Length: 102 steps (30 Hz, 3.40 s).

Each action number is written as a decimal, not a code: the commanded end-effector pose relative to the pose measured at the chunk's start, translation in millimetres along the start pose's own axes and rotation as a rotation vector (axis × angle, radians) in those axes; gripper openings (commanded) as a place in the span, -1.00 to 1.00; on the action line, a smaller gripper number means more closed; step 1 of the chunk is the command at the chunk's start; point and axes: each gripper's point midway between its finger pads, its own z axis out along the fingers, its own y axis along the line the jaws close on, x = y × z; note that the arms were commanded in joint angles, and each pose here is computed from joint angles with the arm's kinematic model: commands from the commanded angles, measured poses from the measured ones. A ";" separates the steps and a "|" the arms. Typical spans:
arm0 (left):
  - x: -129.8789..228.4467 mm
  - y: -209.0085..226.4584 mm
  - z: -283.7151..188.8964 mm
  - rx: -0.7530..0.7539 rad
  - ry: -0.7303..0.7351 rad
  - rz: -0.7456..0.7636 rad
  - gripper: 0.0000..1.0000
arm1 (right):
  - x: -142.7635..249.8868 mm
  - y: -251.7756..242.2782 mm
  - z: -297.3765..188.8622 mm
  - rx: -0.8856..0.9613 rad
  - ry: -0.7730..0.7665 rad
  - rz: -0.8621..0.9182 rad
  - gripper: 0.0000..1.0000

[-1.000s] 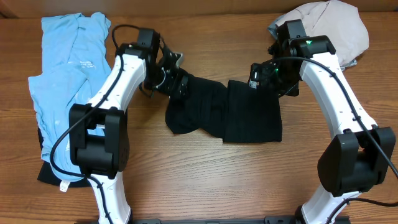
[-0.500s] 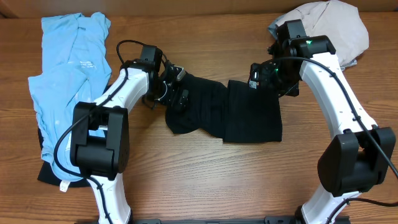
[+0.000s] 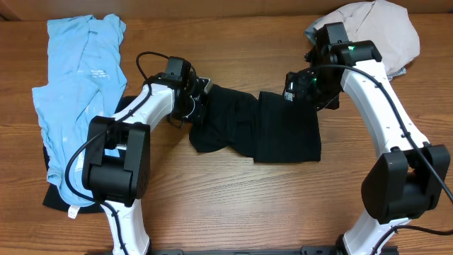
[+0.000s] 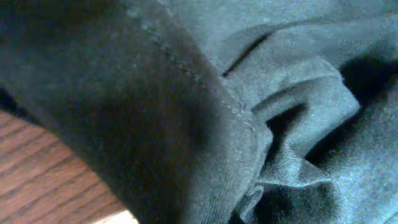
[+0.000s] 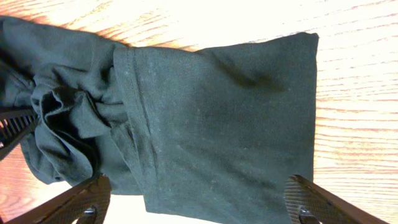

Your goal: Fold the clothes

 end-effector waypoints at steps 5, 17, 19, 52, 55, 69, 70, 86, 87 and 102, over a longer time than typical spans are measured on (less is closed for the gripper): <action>-1.2 73.2 -41.7 -0.246 0.036 -0.180 -0.92 | -4.9 3.7 -12.2 -0.002 -0.041 -0.013 0.82; -53.8 55.0 -148.2 -0.262 -0.026 -0.107 -0.92 | -8.5 4.7 -12.4 -0.006 -0.056 -0.017 0.82; -57.4 33.7 -148.0 -0.256 -0.018 -0.057 -0.92 | -8.5 4.7 -12.4 -0.006 -0.056 -0.017 0.82; -126.3 -153.7 -139.8 -0.194 -0.230 0.240 1.00 | -52.5 -7.1 -99.1 -0.135 -0.267 0.024 0.82; -146.1 -141.2 -186.2 -0.196 -0.335 0.170 0.99 | -44.2 14.1 -88.7 -0.145 -0.239 -0.026 0.79; -155.4 -48.6 -239.3 -0.270 -0.396 -0.012 1.00 | -6.4 118.0 36.8 -0.134 -0.102 -0.170 0.32; -155.3 -45.9 -240.0 -0.272 -0.396 -0.017 1.00 | -4.6 121.7 44.1 -0.127 -0.096 -0.175 0.32; -148.8 -34.7 -240.8 -0.300 -0.365 0.005 1.00 | 7.5 132.3 92.3 -0.063 -0.044 -0.129 -0.35; -148.8 -34.4 -240.9 -0.302 -0.364 0.009 1.00 | 6.2 129.2 90.8 -0.057 -0.046 -0.124 -0.58; -149.5 -28.6 -229.7 -0.313 -0.338 0.022 1.00 | 13.2 49.0 64.9 0.116 0.047 0.020 -0.89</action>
